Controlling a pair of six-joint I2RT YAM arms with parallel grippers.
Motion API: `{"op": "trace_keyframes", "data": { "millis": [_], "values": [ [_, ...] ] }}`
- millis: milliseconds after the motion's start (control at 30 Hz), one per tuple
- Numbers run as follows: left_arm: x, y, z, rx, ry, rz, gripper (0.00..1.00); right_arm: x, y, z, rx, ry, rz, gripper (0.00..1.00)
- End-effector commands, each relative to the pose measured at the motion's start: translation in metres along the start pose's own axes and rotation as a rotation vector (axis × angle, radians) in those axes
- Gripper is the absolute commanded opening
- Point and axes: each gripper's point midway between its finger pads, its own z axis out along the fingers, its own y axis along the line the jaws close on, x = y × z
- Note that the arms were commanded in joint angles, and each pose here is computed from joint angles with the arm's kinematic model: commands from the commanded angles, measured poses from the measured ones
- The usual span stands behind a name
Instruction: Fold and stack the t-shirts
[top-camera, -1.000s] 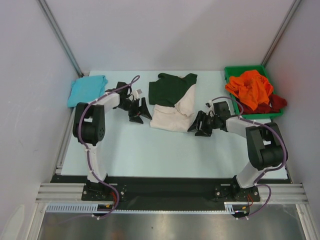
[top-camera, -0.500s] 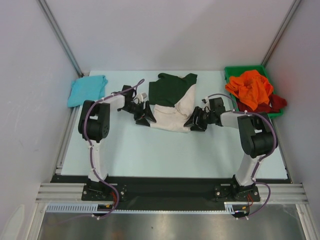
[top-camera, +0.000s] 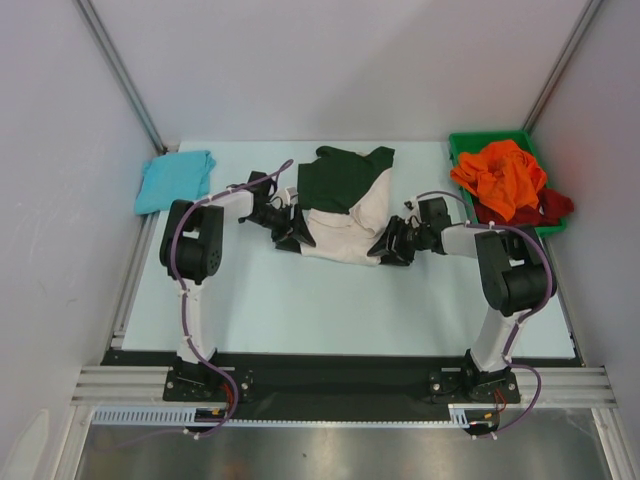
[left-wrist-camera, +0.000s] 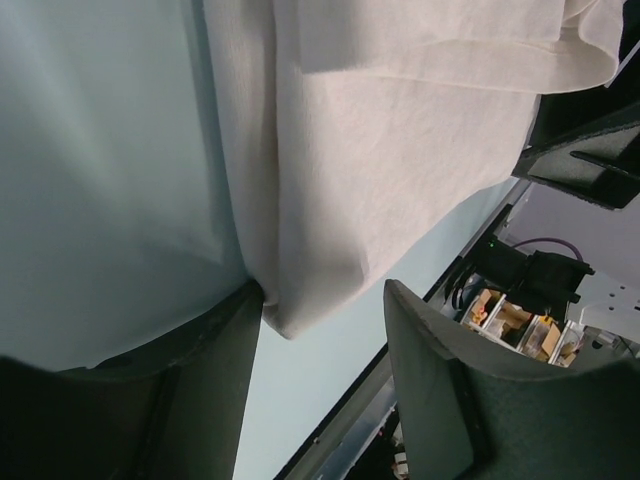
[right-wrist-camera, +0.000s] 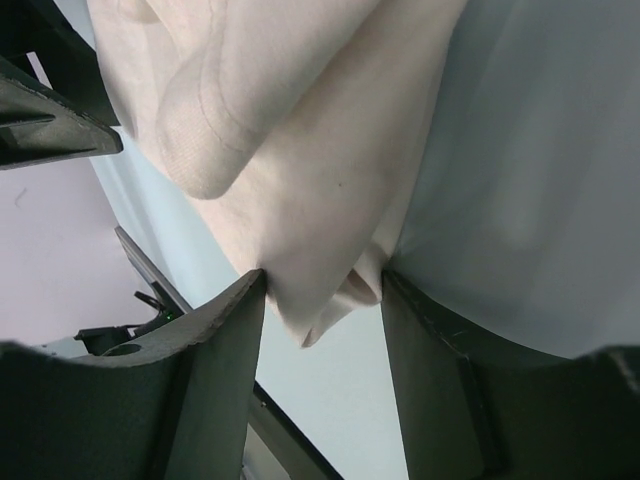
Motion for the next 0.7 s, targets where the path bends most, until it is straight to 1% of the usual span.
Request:
{"op": "trace_keyframes", "data": {
  "millis": [0,200,267,333,367,400,433,500,633,667],
  "values": [
    [0.002,0.009,0.0,-0.066,-0.005,0.034,0.6,0.016,-0.008,-0.005,0.037,0.032,0.009,0.55],
    [0.008,0.014,0.004,-0.07,0.013,0.013,0.65,0.012,-0.012,-0.003,0.039,0.002,0.011,0.54],
    [0.01,0.016,0.006,-0.072,0.021,0.006,0.64,0.009,-0.013,-0.001,0.038,-0.003,0.007,0.53],
    [0.014,0.019,0.006,-0.075,0.031,0.002,0.59,0.005,-0.011,0.001,0.033,-0.009,-0.001,0.49],
    [0.015,0.019,0.005,-0.08,0.032,0.005,0.57,0.004,-0.012,0.003,0.031,-0.004,-0.001,0.47],
    [0.017,0.02,0.004,-0.088,0.035,0.002,0.57,0.003,-0.011,0.003,0.031,-0.007,-0.003,0.43],
    [0.022,0.024,0.003,-0.101,0.043,-0.007,0.57,0.002,-0.011,0.004,0.03,-0.008,-0.001,0.42],
    [0.023,0.025,-0.001,-0.12,0.033,-0.003,0.57,0.001,-0.01,0.005,0.028,-0.009,-0.005,0.42],
    [0.021,0.03,-0.007,-0.151,0.02,-0.001,0.62,0.001,-0.01,0.005,0.028,-0.009,-0.01,0.43],
    [0.021,0.033,-0.008,-0.162,0.017,-0.004,0.63,0.001,-0.009,0.006,0.028,-0.008,-0.011,0.41]
  ]
}}
